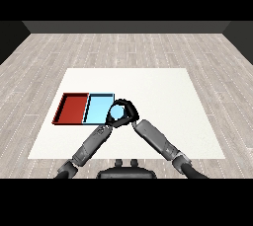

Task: Pick the blue can and put it in the blue box

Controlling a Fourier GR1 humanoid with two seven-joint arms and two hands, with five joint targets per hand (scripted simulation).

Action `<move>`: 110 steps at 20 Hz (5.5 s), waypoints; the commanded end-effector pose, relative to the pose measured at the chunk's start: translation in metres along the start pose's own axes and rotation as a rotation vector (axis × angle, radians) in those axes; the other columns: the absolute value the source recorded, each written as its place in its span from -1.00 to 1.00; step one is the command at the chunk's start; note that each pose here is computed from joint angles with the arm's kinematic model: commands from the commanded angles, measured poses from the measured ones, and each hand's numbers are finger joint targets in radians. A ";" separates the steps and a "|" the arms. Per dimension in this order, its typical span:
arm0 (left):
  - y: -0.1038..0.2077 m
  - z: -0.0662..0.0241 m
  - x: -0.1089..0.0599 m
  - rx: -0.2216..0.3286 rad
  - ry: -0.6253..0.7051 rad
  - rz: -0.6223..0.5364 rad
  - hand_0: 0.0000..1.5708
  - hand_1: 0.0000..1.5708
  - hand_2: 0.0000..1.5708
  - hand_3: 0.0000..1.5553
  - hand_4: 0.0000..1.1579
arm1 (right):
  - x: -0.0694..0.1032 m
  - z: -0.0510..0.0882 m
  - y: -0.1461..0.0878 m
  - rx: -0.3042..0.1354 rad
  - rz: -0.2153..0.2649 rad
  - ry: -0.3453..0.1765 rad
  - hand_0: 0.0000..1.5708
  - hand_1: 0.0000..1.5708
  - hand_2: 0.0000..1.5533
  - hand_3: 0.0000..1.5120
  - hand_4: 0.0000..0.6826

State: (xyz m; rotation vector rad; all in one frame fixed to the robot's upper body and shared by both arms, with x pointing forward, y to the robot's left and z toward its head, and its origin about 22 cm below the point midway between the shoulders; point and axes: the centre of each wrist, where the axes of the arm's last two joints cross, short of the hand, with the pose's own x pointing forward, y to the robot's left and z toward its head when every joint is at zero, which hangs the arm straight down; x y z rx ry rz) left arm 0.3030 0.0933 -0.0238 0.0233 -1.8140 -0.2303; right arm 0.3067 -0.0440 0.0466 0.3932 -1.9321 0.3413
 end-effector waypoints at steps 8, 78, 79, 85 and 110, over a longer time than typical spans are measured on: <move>-0.006 -0.0084 0.000 0.011 0.077 0.145 0.89 0.89 0.85 0.76 0.04 | 0.011 -0.004 0.018 -0.012 -0.086 0.017 0.79 0.79 0.87 0.85 0.62; 0.155 -0.0121 -0.094 0.215 0.835 -0.400 0.89 0.89 0.79 0.13 0.50 | 0.028 0.126 -0.178 -0.486 -0.140 -0.025 -1.00 -1.00 -1.00 -1.00 -1.00; 0.131 -0.0057 -0.100 0.210 0.892 -0.424 0.95 0.95 0.84 -0.07 0.49 | 0.029 0.122 -0.172 -0.478 -0.152 -0.033 -1.00 -1.00 -1.00 -1.00 -1.00; 0.133 -0.0055 -0.100 0.186 0.954 -0.385 0.84 0.84 0.77 -1.00 -0.11 | 0.018 0.127 -0.167 -0.476 -0.128 -0.038 -1.00 -1.00 -1.00 -1.00 -1.00; 0.117 -0.0122 -0.053 0.321 -0.167 -0.053 -1.00 -1.00 -1.00 -1.00 -1.00 | 0.027 0.128 -0.170 -0.427 -0.132 -0.017 -1.00 -1.00 -1.00 -1.00 -1.00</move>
